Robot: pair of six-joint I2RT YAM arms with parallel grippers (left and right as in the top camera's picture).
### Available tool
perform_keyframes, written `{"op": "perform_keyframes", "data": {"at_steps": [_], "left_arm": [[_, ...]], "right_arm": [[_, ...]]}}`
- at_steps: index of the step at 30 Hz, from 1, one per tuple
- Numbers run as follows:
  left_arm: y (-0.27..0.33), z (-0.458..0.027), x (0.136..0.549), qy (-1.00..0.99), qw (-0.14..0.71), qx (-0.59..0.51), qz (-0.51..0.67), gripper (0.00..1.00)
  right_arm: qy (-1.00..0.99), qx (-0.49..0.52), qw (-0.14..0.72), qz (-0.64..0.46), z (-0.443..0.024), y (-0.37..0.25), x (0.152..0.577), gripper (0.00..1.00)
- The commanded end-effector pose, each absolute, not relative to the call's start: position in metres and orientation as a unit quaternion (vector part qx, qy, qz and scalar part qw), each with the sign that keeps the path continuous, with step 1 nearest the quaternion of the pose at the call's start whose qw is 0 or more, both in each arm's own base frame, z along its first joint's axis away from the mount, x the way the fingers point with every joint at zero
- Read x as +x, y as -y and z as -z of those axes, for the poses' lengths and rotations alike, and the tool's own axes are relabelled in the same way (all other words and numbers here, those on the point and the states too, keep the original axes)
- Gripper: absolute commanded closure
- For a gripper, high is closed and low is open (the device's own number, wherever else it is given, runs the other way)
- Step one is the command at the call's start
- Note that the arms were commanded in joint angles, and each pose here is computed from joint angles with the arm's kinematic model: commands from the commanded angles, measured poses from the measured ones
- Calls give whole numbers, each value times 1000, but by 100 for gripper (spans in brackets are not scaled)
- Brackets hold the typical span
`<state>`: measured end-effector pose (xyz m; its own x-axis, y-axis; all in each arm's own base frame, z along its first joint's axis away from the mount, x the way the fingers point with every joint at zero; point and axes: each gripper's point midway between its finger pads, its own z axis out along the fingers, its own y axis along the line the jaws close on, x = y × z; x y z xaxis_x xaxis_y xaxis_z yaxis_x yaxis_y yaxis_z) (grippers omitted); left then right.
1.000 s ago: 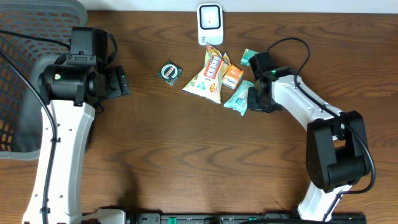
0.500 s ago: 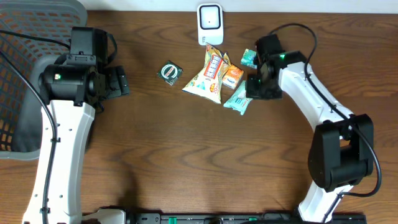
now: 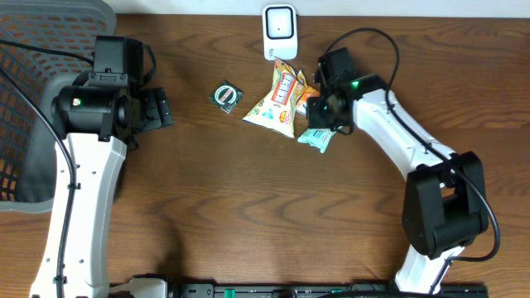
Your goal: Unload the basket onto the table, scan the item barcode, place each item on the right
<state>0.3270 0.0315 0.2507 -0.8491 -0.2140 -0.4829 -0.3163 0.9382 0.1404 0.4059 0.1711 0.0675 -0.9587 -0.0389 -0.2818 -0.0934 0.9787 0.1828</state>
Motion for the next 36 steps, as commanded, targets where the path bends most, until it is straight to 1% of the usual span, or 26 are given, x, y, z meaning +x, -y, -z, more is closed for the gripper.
{"op": "perform_keyframes", "data": {"at_steps": [1, 5, 7, 11, 15, 19, 23, 26, 29, 32, 36], "left_arm": [[-36, -256, 326, -952, 244, -147, -115, 2], [-36, -256, 326, -952, 244, -147, -115, 3], [-36, -256, 326, -952, 244, -147, -115, 2], [-36, -256, 326, -952, 244, -147, -115, 2], [-36, -256, 326, -952, 244, -147, -115, 2], [-36, -256, 326, -952, 244, -147, -115, 2], [-36, -256, 326, -952, 244, -147, -115, 2], [-36, -256, 326, -952, 244, -147, -115, 2], [-36, -256, 326, -952, 244, -147, -115, 2], [-36, -256, 326, -952, 244, -147, -115, 2], [-36, -256, 326, -952, 244, -147, -115, 2]], "right_arm": [[-989, -26, 138, -41, -50, -156, 401, 96], [-992, -24, 119, -20, -30, -147, 394, 97], [-994, -23, 108, -13, -22, -143, 391, 99], [-995, -18, 95, 18, -15, -130, 387, 99], [-991, 32, 102, 86, -19, -101, 385, 99], [-983, 44, 103, 142, -25, -74, 384, 99], [-980, 58, 98, 162, -36, -58, 386, 98], [-980, 60, 96, 163, -47, -56, 389, 97], [-981, 59, 95, 158, -61, -59, 393, 92], [-987, 41, 92, 127, -71, -71, 398, 87], [-994, -9, 83, 65, -74, -97, 400, 75]]}}
